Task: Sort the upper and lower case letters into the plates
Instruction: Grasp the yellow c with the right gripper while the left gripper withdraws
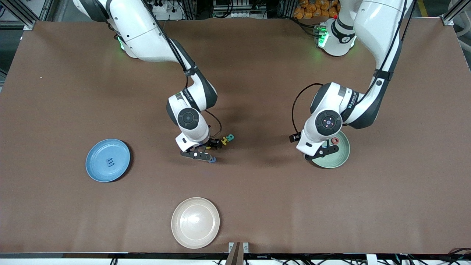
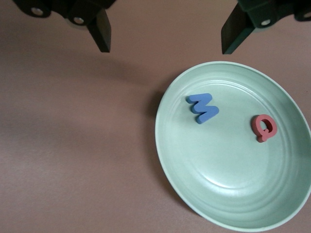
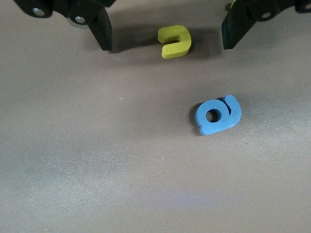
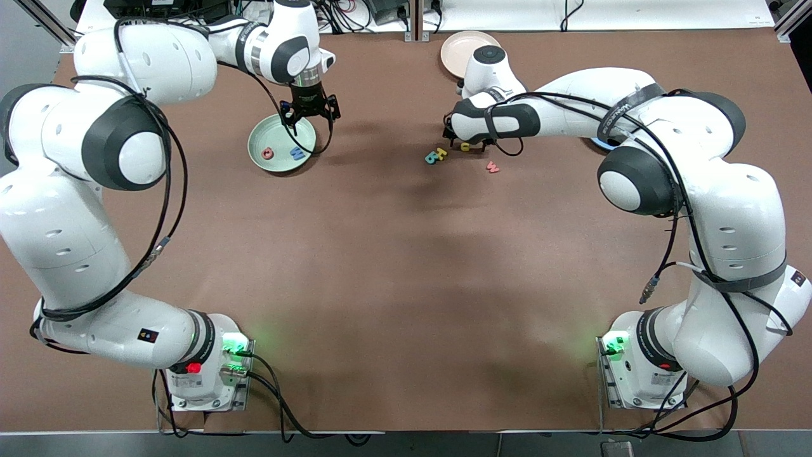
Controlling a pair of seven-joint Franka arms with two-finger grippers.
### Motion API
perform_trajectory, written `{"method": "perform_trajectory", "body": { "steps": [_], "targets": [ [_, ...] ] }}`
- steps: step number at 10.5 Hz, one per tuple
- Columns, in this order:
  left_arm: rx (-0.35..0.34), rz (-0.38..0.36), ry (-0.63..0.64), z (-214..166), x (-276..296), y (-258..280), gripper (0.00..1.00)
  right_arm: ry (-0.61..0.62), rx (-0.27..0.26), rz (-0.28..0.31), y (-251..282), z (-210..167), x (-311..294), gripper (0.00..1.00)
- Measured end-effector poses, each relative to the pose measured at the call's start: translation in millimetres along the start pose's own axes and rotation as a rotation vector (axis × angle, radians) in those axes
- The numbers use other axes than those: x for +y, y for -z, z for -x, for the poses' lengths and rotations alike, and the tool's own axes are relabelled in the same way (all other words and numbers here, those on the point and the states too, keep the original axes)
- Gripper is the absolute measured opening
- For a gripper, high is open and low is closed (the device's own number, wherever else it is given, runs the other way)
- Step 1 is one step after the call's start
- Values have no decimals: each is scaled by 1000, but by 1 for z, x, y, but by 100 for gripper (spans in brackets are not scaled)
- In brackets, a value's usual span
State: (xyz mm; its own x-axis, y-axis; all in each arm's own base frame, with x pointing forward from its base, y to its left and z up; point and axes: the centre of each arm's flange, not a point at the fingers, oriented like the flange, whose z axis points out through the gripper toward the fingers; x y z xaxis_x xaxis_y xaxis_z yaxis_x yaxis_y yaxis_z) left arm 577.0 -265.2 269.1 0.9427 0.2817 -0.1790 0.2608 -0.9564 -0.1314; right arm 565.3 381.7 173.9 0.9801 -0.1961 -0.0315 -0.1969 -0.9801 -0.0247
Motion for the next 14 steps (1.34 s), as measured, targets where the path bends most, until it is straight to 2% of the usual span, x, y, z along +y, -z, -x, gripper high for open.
{"method": "perform_trajectory", "body": {
  "steps": [2,3,6,7,9,11,12,14],
  "targets": [
    [8,18,11,8,13,2,100,0,-1,0,0,0,0,99],
    [18,22,15,14,23,5,100,1,-1,0,0,1,0,86],
    [32,30,21,21,36,12,100,10,5,1,5,0,-4,41],
    [30,29,23,20,35,10,100,9,6,3,6,-1,-3,30],
    [34,52,25,24,46,9,100,10,6,4,6,-1,-3,28],
    [47,103,120,40,83,9,100,7,14,11,10,-10,4,28],
    [54,114,140,53,106,6,100,18,5,23,19,-27,21,28],
    [93,140,85,73,140,2,100,83,-42,40,51,-69,80,28]
  ]
}}
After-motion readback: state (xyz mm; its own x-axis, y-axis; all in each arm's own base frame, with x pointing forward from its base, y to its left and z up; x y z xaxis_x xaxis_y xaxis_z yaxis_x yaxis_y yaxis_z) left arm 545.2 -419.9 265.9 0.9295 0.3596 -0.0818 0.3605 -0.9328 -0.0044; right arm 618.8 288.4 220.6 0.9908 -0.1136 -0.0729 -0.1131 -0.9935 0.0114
